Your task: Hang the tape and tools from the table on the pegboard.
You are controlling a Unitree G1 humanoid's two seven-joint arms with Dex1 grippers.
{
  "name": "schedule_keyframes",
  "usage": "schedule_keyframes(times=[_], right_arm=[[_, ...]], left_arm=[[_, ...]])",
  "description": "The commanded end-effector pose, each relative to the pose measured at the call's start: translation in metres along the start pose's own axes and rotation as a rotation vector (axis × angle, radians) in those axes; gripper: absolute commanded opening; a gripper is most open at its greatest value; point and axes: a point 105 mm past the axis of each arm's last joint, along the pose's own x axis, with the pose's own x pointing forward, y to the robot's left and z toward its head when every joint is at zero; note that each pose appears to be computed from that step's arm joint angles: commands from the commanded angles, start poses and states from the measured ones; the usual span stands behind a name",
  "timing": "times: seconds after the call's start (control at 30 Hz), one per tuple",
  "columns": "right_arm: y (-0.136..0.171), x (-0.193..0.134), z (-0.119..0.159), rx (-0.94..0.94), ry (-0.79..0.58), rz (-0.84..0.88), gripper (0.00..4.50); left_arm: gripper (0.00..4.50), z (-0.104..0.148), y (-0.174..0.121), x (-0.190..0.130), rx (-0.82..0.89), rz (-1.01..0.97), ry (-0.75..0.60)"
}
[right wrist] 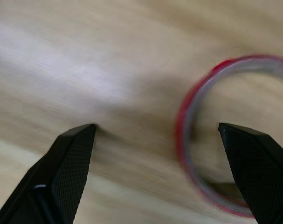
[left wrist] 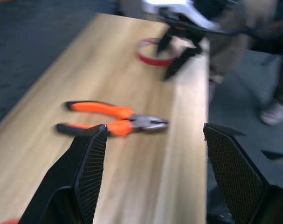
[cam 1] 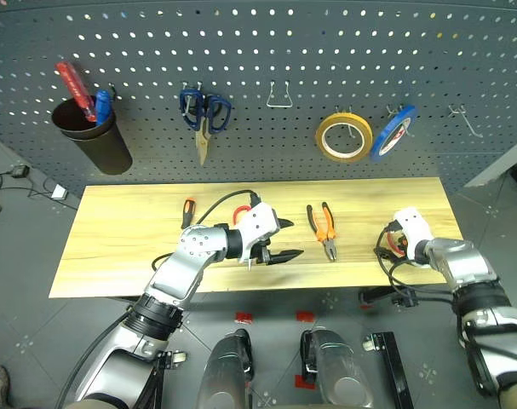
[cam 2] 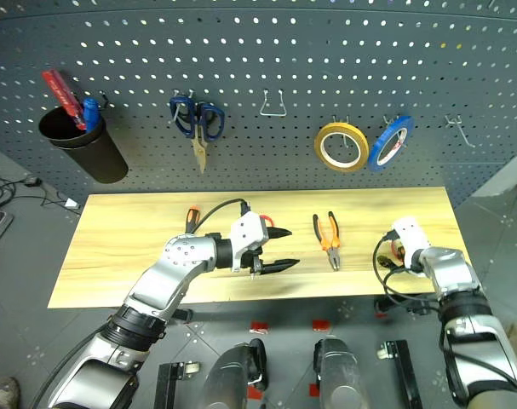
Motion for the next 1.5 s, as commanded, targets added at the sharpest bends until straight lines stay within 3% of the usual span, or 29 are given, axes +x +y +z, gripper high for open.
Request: schedule_keyframes(times=[0.03,0.33,0.47,0.6,0.73,0.97,1.07,1.2,1.5], right_arm=[[-0.009,0.005,-0.021,0.027,0.113,-0.014,4.13],[-0.003,0.01,-0.029,0.161,0.201,0.033,1.28],[-0.011,0.007,-0.008,0.318,0.073,-0.022,0.02],[-0.017,-0.017,0.018,0.325,-0.125,-0.073,0.02],[0.015,-0.063,0.031,0.113,-0.335,-0.123,0.02],[0.051,-0.14,0.095,-0.342,-0.771,-0.402,0.02],[0.049,-0.154,0.111,-0.336,-0.86,-0.446,0.02],[0.039,-0.166,0.141,-0.349,-0.965,-0.459,0.02],[-0.027,-0.16,0.162,-0.275,-0.966,-0.575,0.02]], left_arm=[[3.5,0.007,-0.011,0.006,0.064,-0.063,-0.016],[3.5,0.011,-0.023,0.004,0.053,-0.094,-0.056],[3.5,0.021,-0.015,0.004,0.037,-0.037,-0.09],[3.5,0.042,-0.004,0.007,0.03,0.057,-0.165],[3.5,0.065,0.006,0.011,0.033,0.135,-0.239],[3.5,0.111,0.022,0.014,0.059,0.205,-0.367],[3.5,0.129,0.03,0.012,0.034,0.223,-0.427],[3.5,0.134,0.032,0.017,0.039,0.211,-0.426],[3.5,0.141,0.018,0.03,0.035,0.111,-0.443]])
